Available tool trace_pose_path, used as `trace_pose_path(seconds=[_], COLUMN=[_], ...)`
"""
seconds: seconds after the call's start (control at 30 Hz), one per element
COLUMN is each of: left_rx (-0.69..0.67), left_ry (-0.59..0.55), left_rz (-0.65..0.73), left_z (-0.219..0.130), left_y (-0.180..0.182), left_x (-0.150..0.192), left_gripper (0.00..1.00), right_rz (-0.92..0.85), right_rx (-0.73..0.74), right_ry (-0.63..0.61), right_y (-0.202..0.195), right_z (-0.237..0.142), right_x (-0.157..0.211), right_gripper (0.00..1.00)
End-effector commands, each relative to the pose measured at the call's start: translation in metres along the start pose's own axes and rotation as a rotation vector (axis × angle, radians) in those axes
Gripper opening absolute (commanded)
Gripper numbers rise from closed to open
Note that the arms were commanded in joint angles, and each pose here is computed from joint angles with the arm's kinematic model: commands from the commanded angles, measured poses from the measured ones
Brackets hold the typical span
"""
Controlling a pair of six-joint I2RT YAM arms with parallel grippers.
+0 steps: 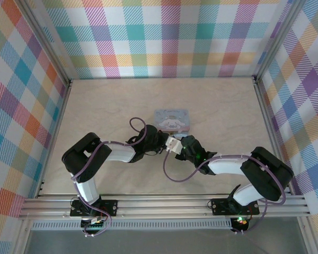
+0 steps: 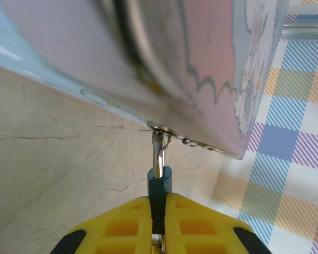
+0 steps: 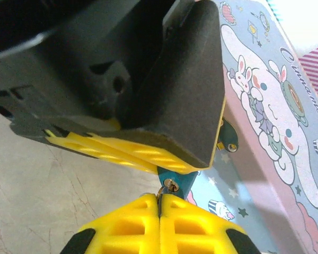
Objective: Unlock the padlock with the key
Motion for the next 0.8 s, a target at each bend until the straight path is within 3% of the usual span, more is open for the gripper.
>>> trace_pose_path(seconds=[0.0, 0.23, 0.77], left_rx=[-0.004, -0.001, -0.008], left_ry=[0.053, 0.05, 0.051], left_rz=[0.038, 0.031, 0.03], left_z=[-0.002, -0.002, 0.0], left_y=[-0.004, -0.004, -0.001], left_x=[0.015, 0.015, 0.015], left_gripper=[0.1, 0.11, 0.11], right_rz=[0.124, 0.266, 0.623], right_rx=[0.064, 0.049, -0.011], right_ry=[-0.083, -0.078, -0.131], right_y=[-0.023, -0.025, -0.035], right_z=[-0.003, -0.002, -0.001], right_x=[-0.038, -0.046, -0.023], right_gripper=[0.0, 0.0, 0.0])
Point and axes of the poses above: each hand's point on the last joint's axis, 136 mm out from that joint toward the fingers, its own z axis out along the fingers, its own y axis along the line the jaws close on, x = y × z, the point moved 1 cm from there along -z, back along the fingers, and after that the axes turned 15 degrees about z, right-handed, at the moved point
